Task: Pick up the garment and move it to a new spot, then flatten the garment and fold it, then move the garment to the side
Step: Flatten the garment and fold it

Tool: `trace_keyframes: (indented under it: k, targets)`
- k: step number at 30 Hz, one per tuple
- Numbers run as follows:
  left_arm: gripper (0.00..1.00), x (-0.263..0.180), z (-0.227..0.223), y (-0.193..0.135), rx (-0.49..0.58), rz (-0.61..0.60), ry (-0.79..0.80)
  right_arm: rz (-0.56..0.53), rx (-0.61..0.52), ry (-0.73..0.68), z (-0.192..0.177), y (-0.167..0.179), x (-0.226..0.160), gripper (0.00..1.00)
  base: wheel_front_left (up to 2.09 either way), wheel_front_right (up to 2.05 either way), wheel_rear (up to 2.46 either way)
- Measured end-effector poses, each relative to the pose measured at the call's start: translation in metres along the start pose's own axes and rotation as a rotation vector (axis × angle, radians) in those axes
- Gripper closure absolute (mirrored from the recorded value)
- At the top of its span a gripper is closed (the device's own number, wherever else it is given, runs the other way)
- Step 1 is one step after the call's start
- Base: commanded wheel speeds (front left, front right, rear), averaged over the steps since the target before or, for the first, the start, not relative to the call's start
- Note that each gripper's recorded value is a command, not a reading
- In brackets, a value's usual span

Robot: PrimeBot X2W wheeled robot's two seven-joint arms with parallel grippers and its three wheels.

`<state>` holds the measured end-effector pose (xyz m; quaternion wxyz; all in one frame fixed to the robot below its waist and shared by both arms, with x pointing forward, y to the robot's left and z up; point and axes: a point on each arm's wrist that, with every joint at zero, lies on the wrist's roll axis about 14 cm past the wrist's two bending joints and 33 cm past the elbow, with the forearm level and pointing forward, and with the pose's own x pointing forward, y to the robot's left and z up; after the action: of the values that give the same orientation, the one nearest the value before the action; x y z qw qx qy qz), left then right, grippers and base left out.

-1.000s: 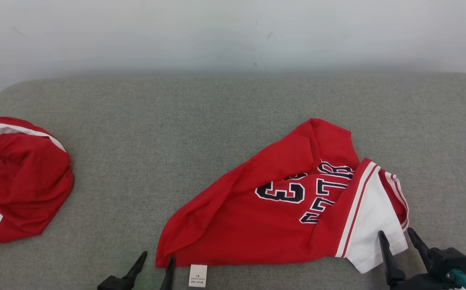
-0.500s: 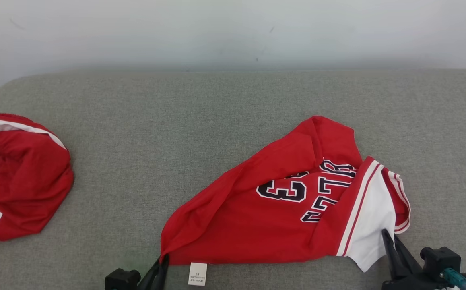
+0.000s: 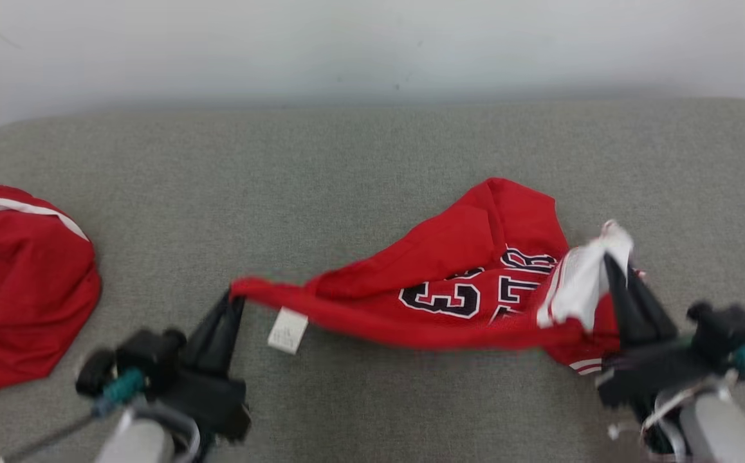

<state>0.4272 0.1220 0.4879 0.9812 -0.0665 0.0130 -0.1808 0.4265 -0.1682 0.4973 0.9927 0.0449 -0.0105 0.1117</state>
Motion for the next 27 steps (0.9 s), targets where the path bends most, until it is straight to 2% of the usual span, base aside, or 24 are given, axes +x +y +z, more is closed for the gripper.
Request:
trace_keyframes:
  k: [2,6,11,13,17,22,27]
  targets:
    - [1.00,0.021,0.023,0.004,0.056,-0.040,-0.038,0.004,0.020,-0.059,0.023,-0.003,0.022,1.00,0.00,0.00,0.00]
    - [1.00,0.074,0.088,0.008,0.090,-0.098,-0.144,0.012,0.027,-0.152,0.068,-0.012,0.070,1.00,0.00,0.00,0.00]
    - [1.00,0.137,0.159,0.016,0.101,-0.136,-0.211,0.015,0.014,-0.256,0.127,-0.029,0.133,1.00,0.00,0.00,0.00]
    - [1.00,0.172,0.195,0.028,0.054,-0.126,-0.249,0.013,0.001,-0.307,0.164,-0.040,0.168,1.00,0.00,0.00,0.00]
    - [1.00,0.211,0.225,0.045,0.063,-0.099,-0.268,0.019,-0.023,-0.350,0.205,-0.045,0.211,1.00,0.00,0.00,0.00]
    - [1.00,0.250,0.252,0.060,0.064,-0.072,-0.312,0.047,-0.038,-0.417,0.251,-0.034,0.254,1.00,0.00,0.00,0.00]
    - [1.00,0.276,0.277,0.056,0.062,-0.080,-0.373,0.027,-0.101,-0.440,0.275,-0.035,0.282,1.00,0.00,0.00,0.00]
